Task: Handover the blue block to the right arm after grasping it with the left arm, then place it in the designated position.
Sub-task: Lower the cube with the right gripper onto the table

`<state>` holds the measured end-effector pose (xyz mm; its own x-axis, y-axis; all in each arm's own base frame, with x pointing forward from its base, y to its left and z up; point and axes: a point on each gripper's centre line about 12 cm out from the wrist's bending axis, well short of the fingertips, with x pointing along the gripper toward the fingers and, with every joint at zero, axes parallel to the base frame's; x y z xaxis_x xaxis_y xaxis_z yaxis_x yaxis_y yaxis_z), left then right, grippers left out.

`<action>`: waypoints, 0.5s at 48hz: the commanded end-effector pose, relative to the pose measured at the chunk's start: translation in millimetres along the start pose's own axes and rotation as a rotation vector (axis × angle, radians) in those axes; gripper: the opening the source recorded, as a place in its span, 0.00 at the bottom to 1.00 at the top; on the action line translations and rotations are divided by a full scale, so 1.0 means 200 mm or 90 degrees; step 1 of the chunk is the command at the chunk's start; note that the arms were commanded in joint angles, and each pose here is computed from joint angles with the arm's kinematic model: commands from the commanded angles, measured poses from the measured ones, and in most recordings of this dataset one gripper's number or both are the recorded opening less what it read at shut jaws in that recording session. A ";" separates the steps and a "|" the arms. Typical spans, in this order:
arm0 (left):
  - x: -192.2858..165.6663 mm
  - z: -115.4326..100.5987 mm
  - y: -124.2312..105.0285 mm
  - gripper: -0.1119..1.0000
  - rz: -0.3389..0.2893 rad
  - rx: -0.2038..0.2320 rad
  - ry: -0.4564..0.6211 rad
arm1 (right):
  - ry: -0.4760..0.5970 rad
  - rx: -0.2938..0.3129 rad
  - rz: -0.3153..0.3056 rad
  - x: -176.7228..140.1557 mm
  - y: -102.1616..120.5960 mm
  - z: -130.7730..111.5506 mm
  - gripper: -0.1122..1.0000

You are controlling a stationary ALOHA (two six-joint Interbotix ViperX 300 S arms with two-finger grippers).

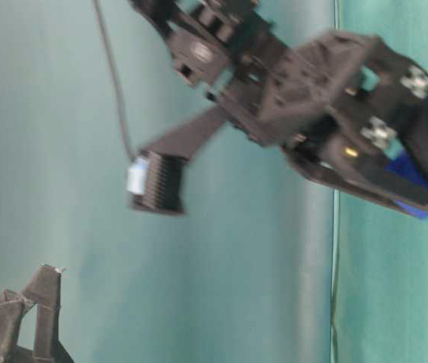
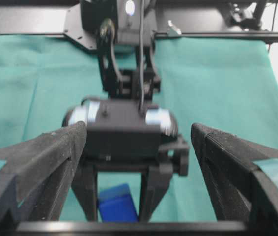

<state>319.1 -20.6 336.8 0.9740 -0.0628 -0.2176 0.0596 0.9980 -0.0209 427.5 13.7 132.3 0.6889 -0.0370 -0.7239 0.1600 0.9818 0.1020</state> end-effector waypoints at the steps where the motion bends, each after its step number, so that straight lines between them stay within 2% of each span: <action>1: -0.01 0.05 -0.01 1.00 -0.002 -0.001 -0.019 | -0.022 0.008 0.007 0.02 0.00 0.07 0.66; 12: -0.01 0.05 -0.01 1.00 -0.002 -0.003 -0.019 | -0.002 0.011 -0.002 0.12 -0.03 0.03 0.66; 24: -0.01 0.05 0.00 1.00 -0.001 -0.002 -0.021 | 0.008 0.008 -0.006 0.12 -0.03 0.01 0.66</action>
<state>319.3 -20.6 337.6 0.9747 -0.0628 -0.2146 0.0590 0.9980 -0.0240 439.2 6.4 102.1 0.6527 -0.0448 -0.7563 0.1779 0.9794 0.0955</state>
